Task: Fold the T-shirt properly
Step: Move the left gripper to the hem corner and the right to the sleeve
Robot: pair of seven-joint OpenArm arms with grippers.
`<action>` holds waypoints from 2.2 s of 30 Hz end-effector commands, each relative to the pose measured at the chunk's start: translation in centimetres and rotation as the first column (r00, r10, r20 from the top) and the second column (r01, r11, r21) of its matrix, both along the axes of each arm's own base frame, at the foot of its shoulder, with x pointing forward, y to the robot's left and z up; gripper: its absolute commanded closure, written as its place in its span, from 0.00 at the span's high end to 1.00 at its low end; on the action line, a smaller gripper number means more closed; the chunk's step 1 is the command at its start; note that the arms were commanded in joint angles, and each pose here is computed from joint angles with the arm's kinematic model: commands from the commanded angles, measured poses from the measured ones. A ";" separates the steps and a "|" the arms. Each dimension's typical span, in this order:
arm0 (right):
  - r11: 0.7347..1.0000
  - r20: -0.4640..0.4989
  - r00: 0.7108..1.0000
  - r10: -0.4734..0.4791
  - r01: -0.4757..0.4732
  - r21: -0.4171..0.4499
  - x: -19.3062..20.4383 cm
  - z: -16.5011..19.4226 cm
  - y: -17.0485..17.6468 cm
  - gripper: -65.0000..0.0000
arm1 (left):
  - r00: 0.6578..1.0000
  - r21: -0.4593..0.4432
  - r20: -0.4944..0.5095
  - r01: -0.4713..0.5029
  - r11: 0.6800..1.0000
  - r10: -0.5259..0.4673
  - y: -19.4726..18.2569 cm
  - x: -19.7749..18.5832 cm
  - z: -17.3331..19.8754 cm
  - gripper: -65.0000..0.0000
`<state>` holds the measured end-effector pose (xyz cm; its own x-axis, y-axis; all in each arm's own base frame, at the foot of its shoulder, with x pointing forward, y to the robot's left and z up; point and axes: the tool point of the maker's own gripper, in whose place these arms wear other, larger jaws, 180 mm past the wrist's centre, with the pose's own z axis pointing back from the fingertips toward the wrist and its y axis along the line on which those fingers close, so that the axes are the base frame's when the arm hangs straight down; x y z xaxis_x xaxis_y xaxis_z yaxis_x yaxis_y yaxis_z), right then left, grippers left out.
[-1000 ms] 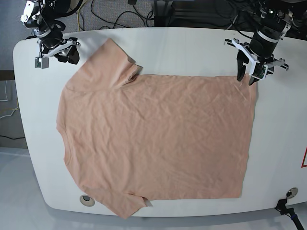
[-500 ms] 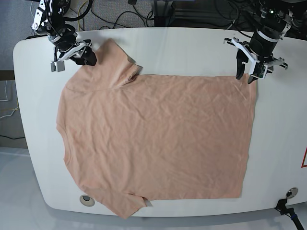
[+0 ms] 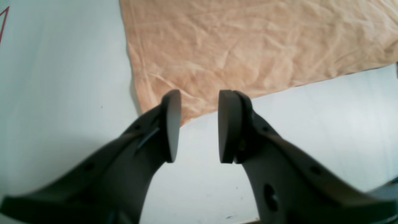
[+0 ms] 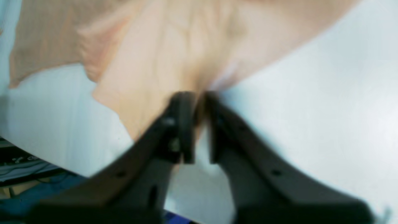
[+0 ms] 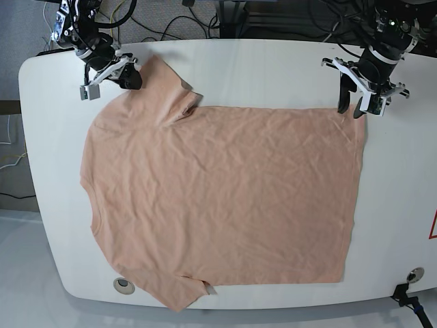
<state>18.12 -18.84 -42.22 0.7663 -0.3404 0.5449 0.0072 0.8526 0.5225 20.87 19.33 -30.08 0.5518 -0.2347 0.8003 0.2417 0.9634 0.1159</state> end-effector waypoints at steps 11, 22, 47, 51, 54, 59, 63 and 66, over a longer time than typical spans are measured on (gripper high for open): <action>0.999 -0.033 0.999 0.018 -0.019 -0.029 -0.7 -0.5 -0.5 0.00 | 0.958 -0.138 -0.048 -0.285 0.948 0.281 9.3 1.9 -1.4 0.30; 1.000 -0.011 1.000 0.011 -0.011 -0.024 -0.2 0.1 -0.5 0.00 | 0.923 -0.289 -0.261 -0.356 0.889 0.284 11.8 1.0 -5.5 0.31; 1.000 -0.002 1.000 0.014 -0.014 -0.026 0.1 0.3 -0.5 0.00 | 0.900 -0.366 -0.309 -0.410 0.835 0.307 11.9 1.1 -8.0 0.30; 0.999 -0.004 1.000 0.018 -0.018 -0.029 0.0 0.4 -0.5 0.00 | 0.902 -0.368 -0.309 -0.405 0.837 0.301 11.7 1.3 -8.2 0.26; 0.999 -0.027 0.999 0.032 -0.033 -0.025 -0.4 -0.1 -0.1 0.00 | 0.906 -0.368 -0.306 -0.397 0.841 0.294 11.4 1.8 -8.1 0.30; 0.999 -0.034 0.999 0.042 -0.042 -0.023 -0.5 -0.2 0.0 0.00 | 0.909 -0.374 -0.302 -0.391 0.841 0.288 11.1 2.1 -8.1 0.30; 0.999 -0.028 0.999 0.040 -0.041 -0.020 -0.2 0.0 0.1 0.00 | 0.908 -0.374 -0.299 -0.395 0.839 0.293 11.3 2.2 -8.1 0.29; 0.999 -0.029 0.999 0.041 -0.041 -0.021 -0.3 -0.1 0.0 0.00 | 0.905 -0.372 -0.305 -0.399 0.838 0.296 11.3 2.0 -8.3 0.30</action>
<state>17.82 -18.47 -42.48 0.7918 -0.3136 0.5241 -0.0046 0.8550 0.5186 22.09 30.10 -39.48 0.7371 0.3408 0.5836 -0.1628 0.9277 -0.3361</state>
